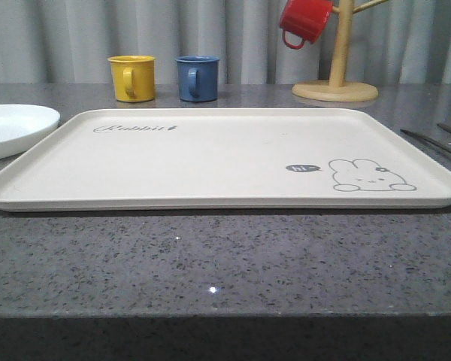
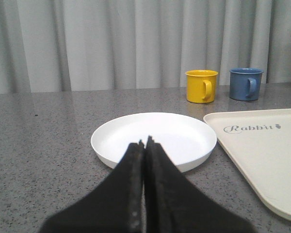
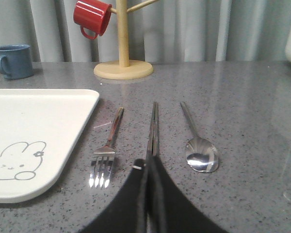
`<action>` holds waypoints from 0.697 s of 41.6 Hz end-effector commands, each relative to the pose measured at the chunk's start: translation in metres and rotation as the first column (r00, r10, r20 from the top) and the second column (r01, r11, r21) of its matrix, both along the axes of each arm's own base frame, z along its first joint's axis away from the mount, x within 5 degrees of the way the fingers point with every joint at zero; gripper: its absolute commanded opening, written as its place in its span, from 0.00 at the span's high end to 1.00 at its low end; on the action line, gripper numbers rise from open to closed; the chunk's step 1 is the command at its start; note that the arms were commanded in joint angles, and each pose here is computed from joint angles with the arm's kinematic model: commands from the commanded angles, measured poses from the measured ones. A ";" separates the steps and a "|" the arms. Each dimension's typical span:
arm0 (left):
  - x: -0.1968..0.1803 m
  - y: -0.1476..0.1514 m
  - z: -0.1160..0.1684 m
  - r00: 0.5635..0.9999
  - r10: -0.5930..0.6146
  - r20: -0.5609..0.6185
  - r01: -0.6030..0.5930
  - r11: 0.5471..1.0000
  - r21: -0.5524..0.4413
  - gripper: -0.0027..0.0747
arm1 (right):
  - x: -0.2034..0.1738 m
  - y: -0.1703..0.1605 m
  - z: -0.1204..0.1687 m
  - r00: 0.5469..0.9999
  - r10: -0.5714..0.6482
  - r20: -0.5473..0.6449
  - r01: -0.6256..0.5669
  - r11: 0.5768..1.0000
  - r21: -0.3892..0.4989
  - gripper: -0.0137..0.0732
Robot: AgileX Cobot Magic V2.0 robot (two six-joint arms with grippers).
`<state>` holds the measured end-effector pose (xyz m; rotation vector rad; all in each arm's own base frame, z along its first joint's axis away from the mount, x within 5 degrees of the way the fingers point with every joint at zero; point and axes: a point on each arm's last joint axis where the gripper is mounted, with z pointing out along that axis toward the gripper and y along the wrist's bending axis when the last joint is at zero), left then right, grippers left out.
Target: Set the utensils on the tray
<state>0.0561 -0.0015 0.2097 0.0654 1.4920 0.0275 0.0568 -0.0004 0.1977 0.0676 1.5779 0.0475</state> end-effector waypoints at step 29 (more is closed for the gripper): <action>-0.004 0.001 0.012 0.991 0.012 0.136 -0.010 1.000 -0.015 0.99 | -0.002 -0.001 0.012 0.990 -0.014 0.137 0.014 1.000 -0.004 0.92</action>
